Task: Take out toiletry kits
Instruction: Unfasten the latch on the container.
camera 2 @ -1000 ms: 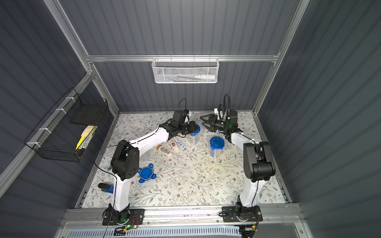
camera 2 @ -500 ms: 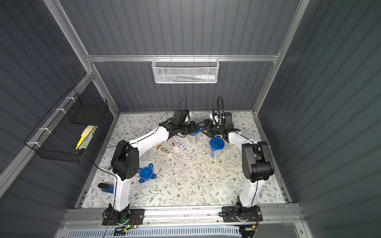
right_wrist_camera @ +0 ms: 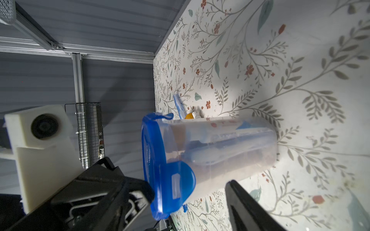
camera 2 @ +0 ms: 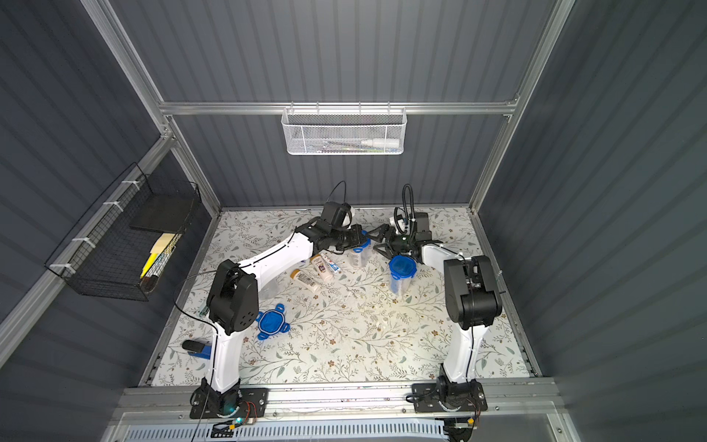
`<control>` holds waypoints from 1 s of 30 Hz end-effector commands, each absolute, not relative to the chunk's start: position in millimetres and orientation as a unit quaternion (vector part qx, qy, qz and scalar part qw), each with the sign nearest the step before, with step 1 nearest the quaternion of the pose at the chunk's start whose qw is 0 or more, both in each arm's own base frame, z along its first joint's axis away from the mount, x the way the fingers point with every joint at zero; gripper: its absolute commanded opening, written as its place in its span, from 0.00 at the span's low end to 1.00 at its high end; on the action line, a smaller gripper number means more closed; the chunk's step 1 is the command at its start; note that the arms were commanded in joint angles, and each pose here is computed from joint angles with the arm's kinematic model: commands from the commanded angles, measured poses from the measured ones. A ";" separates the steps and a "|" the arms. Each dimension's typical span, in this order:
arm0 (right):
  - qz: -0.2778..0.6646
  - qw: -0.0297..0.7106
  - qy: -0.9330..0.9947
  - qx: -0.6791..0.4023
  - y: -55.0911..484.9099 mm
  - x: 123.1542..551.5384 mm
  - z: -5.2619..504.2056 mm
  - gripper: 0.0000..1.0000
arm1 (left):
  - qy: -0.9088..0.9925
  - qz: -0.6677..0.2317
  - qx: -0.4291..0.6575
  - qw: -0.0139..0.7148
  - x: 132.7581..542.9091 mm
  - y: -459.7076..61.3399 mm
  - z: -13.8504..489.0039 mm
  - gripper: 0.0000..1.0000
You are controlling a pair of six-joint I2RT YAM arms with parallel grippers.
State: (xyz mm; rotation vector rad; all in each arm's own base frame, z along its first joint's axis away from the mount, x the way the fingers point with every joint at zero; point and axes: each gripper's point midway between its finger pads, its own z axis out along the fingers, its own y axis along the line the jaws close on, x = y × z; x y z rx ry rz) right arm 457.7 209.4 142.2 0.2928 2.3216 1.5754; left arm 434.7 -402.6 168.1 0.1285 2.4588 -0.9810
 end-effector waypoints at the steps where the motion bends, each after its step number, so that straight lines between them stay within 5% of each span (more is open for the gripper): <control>1: 0.578 0.155 0.796 0.088 223.9 461.0 149.1 0.78 | 0.973 -0.215 0.017 0.085 386.2 -352.5 42.3 0.00; 30: 0.627 0.163 0.758 0.079 230.8 458.4 171.9 0.77 | 0.974 -0.213 0.012 0.075 383.3 -349.1 35.7 0.00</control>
